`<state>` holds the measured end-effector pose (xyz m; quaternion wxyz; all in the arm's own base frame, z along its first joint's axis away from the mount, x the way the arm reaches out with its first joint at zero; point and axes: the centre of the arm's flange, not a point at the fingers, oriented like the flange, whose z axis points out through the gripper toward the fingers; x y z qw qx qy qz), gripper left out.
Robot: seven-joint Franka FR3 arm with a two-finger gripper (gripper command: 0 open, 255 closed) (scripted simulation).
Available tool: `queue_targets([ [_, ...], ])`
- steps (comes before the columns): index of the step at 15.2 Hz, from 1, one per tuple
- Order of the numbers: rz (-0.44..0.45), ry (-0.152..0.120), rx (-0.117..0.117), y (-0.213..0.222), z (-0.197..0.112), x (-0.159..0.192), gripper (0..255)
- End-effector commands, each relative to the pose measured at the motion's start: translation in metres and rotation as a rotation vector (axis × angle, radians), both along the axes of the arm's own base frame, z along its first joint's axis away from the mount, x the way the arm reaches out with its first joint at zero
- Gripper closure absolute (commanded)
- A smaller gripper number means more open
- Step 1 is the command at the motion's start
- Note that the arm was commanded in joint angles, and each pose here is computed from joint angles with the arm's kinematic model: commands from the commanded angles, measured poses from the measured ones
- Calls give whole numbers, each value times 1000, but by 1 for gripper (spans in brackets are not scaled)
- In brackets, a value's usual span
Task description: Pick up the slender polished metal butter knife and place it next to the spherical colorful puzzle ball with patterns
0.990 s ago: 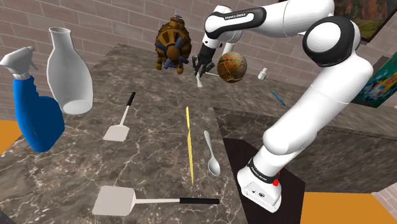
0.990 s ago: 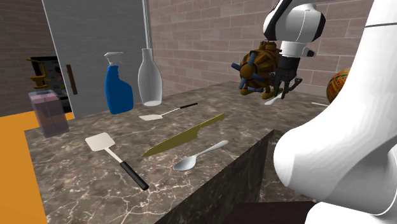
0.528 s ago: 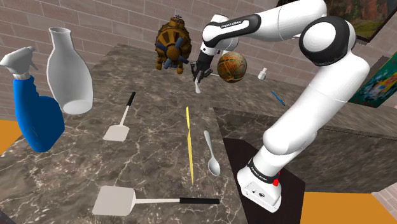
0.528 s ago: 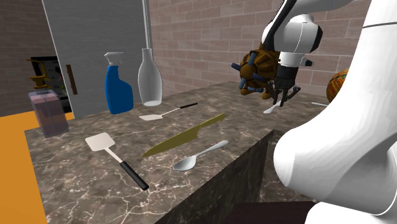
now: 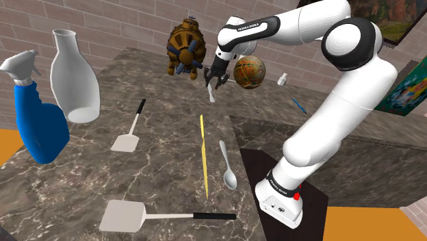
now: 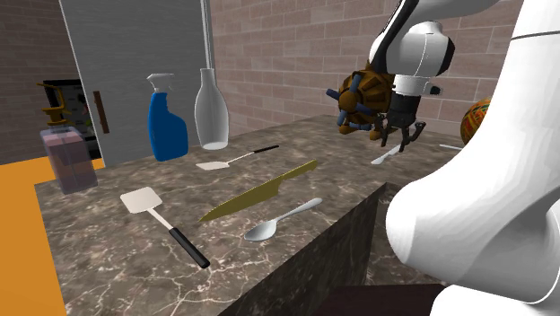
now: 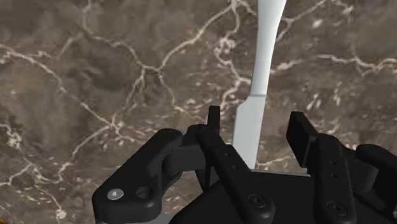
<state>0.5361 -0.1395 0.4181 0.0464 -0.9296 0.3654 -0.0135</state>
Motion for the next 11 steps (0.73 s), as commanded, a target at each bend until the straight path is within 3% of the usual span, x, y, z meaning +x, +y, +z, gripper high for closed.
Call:
queue_targets([
  [1,0,0,0,0,0,0,0],
  [5,0,0,0,0,0,0,0],
  [9,0,0,0,-4,50,-3,0],
  [11,0,0,0,-4,50,-3,0],
])
